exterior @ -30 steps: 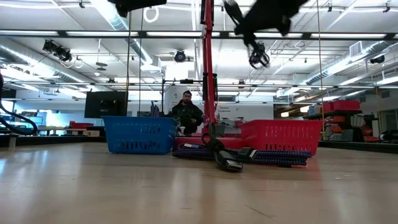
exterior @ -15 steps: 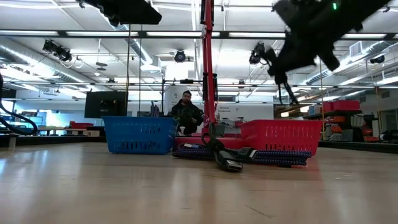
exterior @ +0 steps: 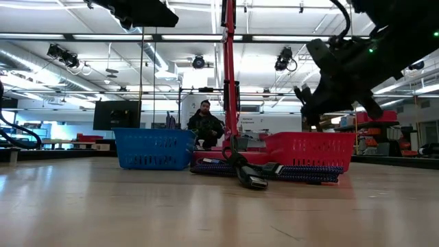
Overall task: Pick & Place USB Port
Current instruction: Put the black charger cable into the orange bin
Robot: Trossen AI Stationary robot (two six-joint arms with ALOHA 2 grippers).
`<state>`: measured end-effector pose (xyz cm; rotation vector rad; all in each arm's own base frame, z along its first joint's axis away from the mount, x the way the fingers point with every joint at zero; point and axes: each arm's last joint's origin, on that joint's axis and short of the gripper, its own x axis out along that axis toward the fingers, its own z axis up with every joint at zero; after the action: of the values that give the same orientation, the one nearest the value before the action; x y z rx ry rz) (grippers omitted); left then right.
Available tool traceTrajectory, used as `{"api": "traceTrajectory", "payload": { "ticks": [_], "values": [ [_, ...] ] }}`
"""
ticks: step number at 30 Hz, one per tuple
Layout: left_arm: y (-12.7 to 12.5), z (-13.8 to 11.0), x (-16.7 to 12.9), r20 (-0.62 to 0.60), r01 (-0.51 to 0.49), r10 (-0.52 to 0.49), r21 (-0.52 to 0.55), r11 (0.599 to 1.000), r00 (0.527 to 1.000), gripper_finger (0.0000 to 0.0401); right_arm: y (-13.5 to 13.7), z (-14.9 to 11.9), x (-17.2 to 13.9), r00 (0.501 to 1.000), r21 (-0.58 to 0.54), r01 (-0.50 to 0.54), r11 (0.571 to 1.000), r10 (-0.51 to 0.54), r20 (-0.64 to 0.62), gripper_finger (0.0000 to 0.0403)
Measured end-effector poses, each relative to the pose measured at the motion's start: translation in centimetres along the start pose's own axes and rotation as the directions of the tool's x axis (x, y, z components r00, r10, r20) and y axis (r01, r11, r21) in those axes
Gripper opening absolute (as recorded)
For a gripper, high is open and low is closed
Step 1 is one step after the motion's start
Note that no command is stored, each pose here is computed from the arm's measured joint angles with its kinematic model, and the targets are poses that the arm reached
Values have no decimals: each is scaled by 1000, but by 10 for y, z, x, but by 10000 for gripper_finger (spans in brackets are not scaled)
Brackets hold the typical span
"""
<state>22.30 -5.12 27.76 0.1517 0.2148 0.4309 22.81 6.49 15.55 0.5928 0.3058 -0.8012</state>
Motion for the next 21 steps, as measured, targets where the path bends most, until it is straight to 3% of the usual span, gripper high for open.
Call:
{"api": "traceTrajectory", "payload": {
  "ticks": [3, 14, 18, 21],
  "values": [
    [0, 0, 0, 0, 0, 0, 0, 1000, 1000, 117, 1, 0, 0, 1000, -15, -12, 1000, 12, 2, 20],
    [0, 0, 0, -1, 0, 0, 0, 1000, 1000, 117, 4, 3, 0, 999, -65, -21, 998, 24, 43, 146],
    [0, 0, 0, -1, 0, 0, 0, 1000, 1000, 117, 5, 6, 0, 994, -91, 1, 996, 9, 110, 175],
    [0, 0, 0, -2, 0, 0, 1, 1000, 1000, 117, 15, 13, -4, 989, -124, -83, 989, 97, 109, 186]
  ]
}}
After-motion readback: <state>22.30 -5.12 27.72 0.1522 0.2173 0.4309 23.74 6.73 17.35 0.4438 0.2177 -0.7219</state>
